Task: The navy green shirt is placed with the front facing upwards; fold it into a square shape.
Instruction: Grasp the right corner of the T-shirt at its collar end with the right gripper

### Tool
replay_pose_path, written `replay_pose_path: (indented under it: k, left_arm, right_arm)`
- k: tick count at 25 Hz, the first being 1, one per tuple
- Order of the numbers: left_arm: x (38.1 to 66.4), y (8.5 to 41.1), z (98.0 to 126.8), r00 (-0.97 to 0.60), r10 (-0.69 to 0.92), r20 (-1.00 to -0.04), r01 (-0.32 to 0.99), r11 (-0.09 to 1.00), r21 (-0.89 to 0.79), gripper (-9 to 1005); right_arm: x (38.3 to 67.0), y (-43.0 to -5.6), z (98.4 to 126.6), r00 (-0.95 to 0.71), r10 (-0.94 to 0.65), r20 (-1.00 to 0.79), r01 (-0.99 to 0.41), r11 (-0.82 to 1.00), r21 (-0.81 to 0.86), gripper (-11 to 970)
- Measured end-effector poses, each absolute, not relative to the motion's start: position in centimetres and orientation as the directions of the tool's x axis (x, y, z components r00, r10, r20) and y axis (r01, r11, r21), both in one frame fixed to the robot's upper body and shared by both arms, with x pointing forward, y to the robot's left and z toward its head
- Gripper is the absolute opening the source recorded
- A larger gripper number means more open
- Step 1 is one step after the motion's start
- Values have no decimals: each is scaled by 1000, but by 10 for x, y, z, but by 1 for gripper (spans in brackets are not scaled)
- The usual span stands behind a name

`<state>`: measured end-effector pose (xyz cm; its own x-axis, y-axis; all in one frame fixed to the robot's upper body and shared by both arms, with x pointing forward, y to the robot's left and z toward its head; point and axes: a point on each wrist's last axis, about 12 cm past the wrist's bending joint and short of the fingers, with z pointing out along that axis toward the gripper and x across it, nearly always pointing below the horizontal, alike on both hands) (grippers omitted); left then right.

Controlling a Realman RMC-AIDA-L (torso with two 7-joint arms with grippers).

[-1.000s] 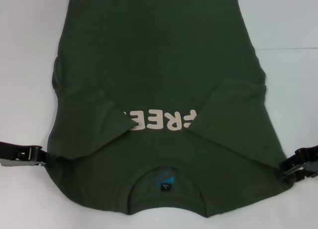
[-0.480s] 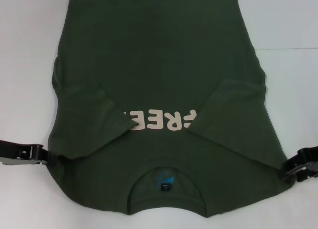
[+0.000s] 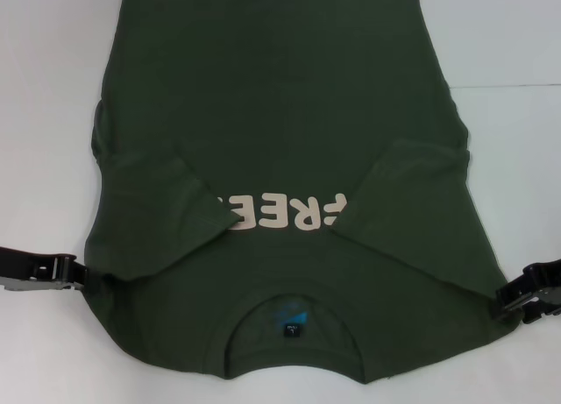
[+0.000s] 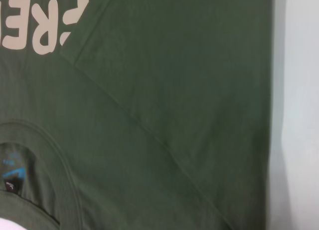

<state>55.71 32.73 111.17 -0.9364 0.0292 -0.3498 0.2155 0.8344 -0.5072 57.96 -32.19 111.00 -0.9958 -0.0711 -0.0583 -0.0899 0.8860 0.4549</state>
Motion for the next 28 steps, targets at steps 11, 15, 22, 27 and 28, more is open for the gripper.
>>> replay_pose_path:
  k: [11, 15, 22, 27, 28]
  left_arm:
    - [559, 326, 1113, -933, 21, -360, 217, 830, -513, 18]
    - [559, 326, 1113, -932, 20, -361, 216, 831, -513, 18]
    - [559, 327, 1113, -932, 21, -362, 217, 832, -511, 18]
    - [559, 327, 1113, -932, 22, -363, 218, 832, -510, 18]
    - [559, 327, 1113, -932, 21, -363, 218, 832, -510, 18]
  right_arm:
    - [580, -321, 1110, -996, -72, -60, -91, 886, 454, 540]
    - [580, -322, 1110, -996, -75, -55, -92, 890, 448, 519]
    - [580, -320, 1108, -996, -78, -54, -94, 890, 446, 483]
    - [580, -315, 1107, -994, -99, -55, -113, 893, 436, 457]
    - [580, -315, 1107, -993, -102, -53, -115, 894, 432, 452]
